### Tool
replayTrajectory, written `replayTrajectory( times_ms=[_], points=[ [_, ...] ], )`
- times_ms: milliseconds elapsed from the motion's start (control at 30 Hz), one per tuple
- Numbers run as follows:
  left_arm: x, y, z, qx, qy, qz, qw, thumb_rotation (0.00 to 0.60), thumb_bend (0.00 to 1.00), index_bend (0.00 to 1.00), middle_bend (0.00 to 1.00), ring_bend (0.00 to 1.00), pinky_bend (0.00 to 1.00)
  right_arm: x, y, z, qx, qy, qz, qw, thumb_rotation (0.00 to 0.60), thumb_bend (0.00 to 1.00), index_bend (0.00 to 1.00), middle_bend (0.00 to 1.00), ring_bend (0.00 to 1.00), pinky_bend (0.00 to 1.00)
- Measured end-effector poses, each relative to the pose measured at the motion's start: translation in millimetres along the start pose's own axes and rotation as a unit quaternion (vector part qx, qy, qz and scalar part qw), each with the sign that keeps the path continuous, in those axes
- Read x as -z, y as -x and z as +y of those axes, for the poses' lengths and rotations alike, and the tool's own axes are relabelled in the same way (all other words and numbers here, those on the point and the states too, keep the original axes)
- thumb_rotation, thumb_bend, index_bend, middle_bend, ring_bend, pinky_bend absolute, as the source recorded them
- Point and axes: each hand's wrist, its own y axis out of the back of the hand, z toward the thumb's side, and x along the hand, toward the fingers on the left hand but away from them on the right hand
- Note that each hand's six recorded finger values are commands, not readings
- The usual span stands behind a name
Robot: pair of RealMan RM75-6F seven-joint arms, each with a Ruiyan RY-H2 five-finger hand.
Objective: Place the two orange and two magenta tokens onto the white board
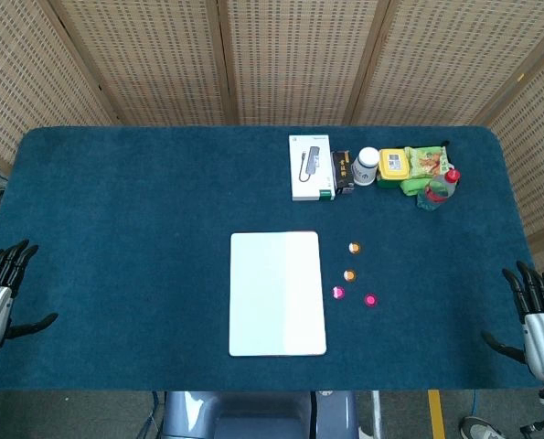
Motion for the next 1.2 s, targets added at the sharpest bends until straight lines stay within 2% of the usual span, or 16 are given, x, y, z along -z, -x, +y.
replayTrajectory(
  times_ms=[167,467,567,700,900,1033,1100,1200],
  points=[
    [0,1,1,-0.003,0.002,-0.001,1.0000,0.600,0.00,0.00,0.00,0.00,0.00,-1,-2,0,0.001,0.000,-0.002,1.0000,0.600,0.00,0.00,0.00,0.00,0.00],
    [1,-1,0,-0.002,0.002,0.003,1.0000,0.600,0.00,0.00,0.00,0.00,0.00,-14,8,-16,-0.037,0.019,0.016,0.9990,0.600,0.00,0.00,0.00,0.00,0.00],
    [0,-1,-1,0.002,0.002,0.003,1.0000,0.600,0.00,0.00,0.00,0.00,0.00,-24,26,-20,-0.047,0.018,0.032,0.9982,0.600,0.00,0.03,0.00,0.00,0.00],
    [0,-2,-1,0.003,0.002,0.005,1.0000,0.600,0.00,0.00,0.00,0.00,0.00,-43,59,-25,-0.062,0.019,0.056,0.9964,0.600,0.00,0.14,0.00,0.00,0.00],
    [1,-4,0,-0.004,-0.015,0.006,0.9999,0.600,0.00,0.00,0.00,0.00,0.00,-74,110,-38,-0.094,0.022,0.077,0.9923,0.600,0.11,0.32,0.00,0.00,0.00],
    [2,-5,0,-0.006,-0.021,0.008,0.9997,0.600,0.00,0.00,0.00,0.00,0.00,-98,142,-53,-0.123,0.030,0.080,0.9887,0.600,0.18,0.35,0.00,0.00,0.00],
    [4,-6,-1,-0.002,-0.019,0.012,0.9998,0.600,0.00,0.00,0.00,0.00,0.00,-113,159,-63,-0.136,0.028,0.082,0.9869,0.600,0.26,0.36,0.00,0.00,0.00],
    [5,-7,-2,0.005,-0.019,0.015,0.9997,0.600,0.00,0.00,0.00,0.00,0.00,-133,177,-80,-0.154,0.022,0.083,0.9844,0.600,0.31,0.37,0.00,0.00,0.00]
  ],
)
